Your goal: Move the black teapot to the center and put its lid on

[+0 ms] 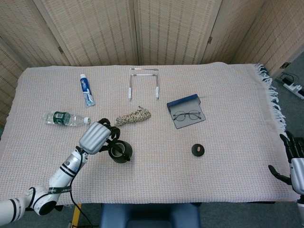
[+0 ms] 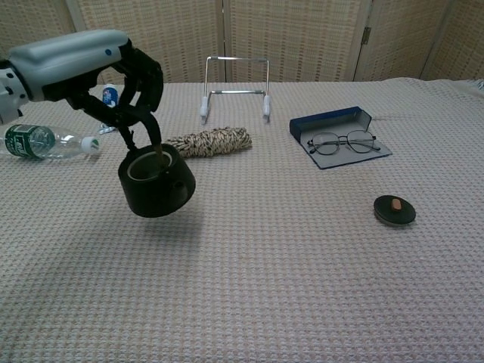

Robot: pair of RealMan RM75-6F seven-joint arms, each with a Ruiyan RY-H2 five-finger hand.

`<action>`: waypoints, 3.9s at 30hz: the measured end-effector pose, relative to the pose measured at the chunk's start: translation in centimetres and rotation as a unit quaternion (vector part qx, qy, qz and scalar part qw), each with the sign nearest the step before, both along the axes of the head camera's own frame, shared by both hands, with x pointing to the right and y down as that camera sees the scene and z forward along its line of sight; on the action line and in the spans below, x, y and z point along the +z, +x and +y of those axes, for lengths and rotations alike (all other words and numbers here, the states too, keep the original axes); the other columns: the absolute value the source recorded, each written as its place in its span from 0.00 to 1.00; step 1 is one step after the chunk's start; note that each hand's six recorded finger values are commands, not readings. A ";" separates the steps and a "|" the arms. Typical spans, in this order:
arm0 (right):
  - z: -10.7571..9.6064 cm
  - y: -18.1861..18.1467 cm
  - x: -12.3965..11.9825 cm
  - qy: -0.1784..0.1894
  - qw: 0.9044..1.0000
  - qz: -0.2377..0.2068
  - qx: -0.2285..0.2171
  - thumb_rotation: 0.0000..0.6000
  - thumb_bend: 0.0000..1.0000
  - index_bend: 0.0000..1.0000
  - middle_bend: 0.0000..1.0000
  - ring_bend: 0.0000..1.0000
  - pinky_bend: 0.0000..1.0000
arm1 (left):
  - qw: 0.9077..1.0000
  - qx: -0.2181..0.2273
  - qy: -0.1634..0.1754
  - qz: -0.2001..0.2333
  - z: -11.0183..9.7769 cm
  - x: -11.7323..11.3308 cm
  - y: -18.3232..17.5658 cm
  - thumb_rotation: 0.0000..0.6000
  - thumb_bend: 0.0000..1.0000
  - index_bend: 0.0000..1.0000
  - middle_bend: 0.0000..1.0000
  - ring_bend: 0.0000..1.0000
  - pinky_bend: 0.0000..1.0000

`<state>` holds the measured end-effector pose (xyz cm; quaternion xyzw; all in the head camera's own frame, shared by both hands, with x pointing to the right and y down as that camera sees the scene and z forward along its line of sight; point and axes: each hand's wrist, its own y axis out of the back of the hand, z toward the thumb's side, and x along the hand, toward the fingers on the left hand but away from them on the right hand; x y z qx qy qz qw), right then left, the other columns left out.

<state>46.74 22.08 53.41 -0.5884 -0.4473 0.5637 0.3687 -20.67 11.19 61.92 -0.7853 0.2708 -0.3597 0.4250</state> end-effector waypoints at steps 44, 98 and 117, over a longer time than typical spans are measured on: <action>0.0 1.3 0.3 -0.002 1.000 0.008 0.023 1.00 0.24 0.04 0.06 0.08 0.00 | 0.994 -0.031 -0.051 -0.093 -3.9 7.9 8.2 1.00 0.32 0.00 0.10 0.09 0.10; -0.2 0.3 0.1 -0.004 1.000 -0.002 -0.006 1.00 0.24 0.04 0.06 0.08 0.00 | 0.988 -0.064 -0.062 -0.129 1.3 4.0 1.7 1.00 0.15 0.00 0.00 0.00 0.00; -2.3 -3.2 1.0 -0.038 0.996 -0.032 -0.077 1.00 0.24 0.04 0.10 0.34 0.39 | 0.956 -0.265 0.033 -0.119 1.6 -2.9 -17.5 1.00 0.25 0.17 0.15 0.14 0.13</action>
